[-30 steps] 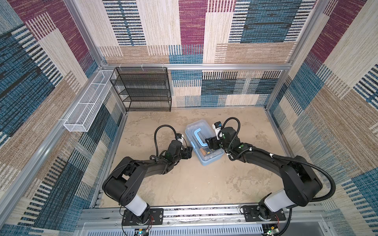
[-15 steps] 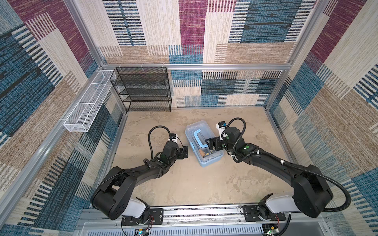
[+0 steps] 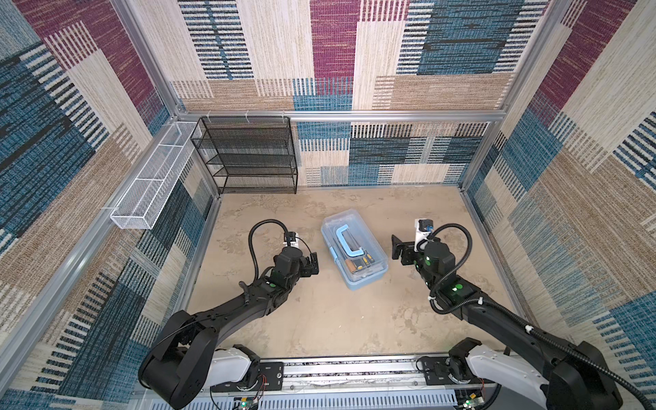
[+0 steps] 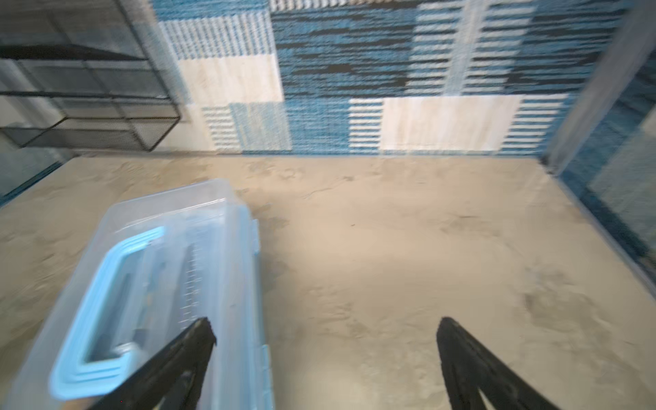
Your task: Pack the tool kit
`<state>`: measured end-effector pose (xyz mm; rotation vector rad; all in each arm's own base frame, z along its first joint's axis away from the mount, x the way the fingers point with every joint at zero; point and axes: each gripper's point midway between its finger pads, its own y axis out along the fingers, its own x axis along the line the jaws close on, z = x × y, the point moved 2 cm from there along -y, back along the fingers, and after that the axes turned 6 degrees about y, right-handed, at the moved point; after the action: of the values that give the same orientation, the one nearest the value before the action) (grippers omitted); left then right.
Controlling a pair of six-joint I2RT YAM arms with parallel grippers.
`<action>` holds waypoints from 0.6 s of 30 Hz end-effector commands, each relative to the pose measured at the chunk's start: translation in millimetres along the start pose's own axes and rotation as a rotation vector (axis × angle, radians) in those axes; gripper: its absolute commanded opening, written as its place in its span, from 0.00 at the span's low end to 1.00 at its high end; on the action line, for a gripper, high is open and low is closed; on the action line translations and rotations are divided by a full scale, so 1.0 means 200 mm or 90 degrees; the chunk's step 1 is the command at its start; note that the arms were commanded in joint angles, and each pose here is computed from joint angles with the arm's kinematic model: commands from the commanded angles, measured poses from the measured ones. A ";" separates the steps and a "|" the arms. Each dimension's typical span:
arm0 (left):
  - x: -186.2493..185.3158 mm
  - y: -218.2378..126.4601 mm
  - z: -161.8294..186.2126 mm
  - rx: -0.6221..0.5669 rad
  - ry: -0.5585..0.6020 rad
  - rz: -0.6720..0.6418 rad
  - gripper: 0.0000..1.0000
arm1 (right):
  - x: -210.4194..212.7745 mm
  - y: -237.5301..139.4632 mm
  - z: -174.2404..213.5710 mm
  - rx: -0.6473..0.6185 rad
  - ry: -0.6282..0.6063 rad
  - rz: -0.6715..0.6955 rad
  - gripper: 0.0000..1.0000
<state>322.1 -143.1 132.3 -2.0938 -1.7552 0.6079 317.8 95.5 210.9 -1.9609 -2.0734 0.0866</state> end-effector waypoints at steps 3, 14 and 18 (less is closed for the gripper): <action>0.07 -0.06 0.00 -0.017 0.025 -0.034 1.00 | -0.23 -0.09 -0.14 -0.214 0.018 0.068 1.00; 0.14 -0.17 -0.03 -0.059 0.032 -0.062 1.00 | -0.43 -0.01 0.06 -0.206 -0.056 0.116 1.00; 0.16 -0.22 -0.05 -0.078 0.037 -0.071 1.00 | -0.51 -0.02 0.10 -0.216 -0.030 0.125 1.00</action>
<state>297.9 -110.4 158.3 -2.0915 -1.8847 0.4720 313.3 -0.9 152.4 -2.3538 -1.9632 -0.0177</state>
